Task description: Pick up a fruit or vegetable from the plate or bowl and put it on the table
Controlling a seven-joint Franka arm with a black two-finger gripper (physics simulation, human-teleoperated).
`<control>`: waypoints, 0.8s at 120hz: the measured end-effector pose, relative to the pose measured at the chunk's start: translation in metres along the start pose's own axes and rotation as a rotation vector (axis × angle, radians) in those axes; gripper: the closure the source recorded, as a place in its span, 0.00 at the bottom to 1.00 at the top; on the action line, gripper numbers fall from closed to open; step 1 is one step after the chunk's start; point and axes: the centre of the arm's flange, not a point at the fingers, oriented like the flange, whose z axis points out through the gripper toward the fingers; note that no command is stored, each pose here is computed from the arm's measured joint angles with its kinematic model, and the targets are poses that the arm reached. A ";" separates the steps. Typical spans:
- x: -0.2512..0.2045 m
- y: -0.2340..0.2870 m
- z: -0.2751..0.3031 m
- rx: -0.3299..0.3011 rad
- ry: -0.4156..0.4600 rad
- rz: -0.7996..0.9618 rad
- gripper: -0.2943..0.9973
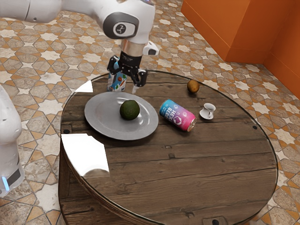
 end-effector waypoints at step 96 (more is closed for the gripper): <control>0.002 0.029 0.062 0.001 0.010 0.017 0.23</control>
